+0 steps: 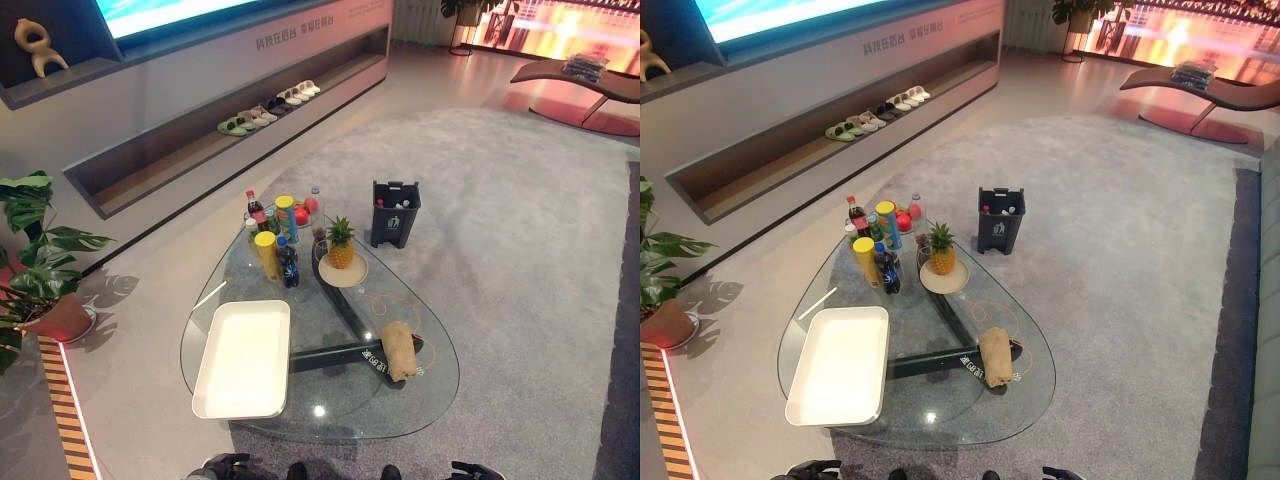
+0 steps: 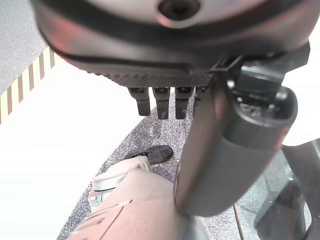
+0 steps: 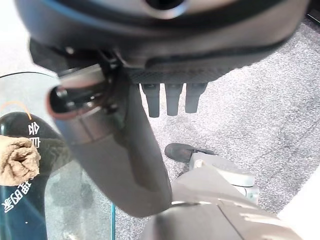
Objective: Wipe the table with a cloth and put it in the basket.
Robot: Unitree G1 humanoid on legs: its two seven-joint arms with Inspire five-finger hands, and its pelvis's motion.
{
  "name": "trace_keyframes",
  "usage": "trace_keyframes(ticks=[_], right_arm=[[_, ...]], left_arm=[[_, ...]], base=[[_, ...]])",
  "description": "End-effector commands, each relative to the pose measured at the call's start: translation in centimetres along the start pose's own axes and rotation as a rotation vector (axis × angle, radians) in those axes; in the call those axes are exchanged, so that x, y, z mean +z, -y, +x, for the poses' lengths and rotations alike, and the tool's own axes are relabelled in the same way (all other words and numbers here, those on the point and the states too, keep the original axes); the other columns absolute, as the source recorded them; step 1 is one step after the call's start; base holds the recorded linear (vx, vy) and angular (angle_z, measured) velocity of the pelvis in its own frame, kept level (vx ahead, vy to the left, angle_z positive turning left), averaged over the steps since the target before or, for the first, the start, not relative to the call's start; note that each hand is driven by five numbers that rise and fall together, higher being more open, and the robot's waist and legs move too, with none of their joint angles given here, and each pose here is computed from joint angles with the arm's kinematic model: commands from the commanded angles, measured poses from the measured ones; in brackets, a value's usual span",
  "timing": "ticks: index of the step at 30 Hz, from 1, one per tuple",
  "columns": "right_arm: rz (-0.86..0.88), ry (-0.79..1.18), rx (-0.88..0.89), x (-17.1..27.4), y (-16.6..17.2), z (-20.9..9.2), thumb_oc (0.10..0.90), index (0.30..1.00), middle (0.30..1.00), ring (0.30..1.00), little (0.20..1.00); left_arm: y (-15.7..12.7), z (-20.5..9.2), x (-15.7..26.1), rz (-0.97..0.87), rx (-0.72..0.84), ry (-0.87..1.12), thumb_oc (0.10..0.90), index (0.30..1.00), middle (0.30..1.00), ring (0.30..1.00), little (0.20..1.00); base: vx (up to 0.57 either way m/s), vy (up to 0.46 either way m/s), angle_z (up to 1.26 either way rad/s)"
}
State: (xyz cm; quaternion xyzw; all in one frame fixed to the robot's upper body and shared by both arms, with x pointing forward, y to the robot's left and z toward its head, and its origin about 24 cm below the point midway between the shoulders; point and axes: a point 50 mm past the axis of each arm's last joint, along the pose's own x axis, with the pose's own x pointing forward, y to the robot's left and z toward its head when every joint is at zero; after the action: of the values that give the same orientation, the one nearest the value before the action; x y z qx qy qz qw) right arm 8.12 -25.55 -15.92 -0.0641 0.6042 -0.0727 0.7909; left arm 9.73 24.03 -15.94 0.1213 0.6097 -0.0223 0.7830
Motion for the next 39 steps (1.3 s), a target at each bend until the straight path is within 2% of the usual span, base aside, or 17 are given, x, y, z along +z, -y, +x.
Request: trace_keyframes(ticks=[1,39], right_arm=[[-0.035,0.003,0.023,0.75,-0.98,0.16,0.8,0.9,0.9,0.9,0.9],[-0.039,-0.004,0.029,0.63,-1.16,0.17,0.8,0.9,0.9,0.9,0.9]], left_arm=[[0.29,0.12,0.25,-0.011,-0.037,-0.035,0.8,0.9,0.9,0.9,0.9],[-0.22,0.08,1.13,0.046,0.022,0.05,0.8,0.9,0.9,0.9,0.9]], base=[[0.0,0.0,0.0],[0.0,0.0,0.0]])
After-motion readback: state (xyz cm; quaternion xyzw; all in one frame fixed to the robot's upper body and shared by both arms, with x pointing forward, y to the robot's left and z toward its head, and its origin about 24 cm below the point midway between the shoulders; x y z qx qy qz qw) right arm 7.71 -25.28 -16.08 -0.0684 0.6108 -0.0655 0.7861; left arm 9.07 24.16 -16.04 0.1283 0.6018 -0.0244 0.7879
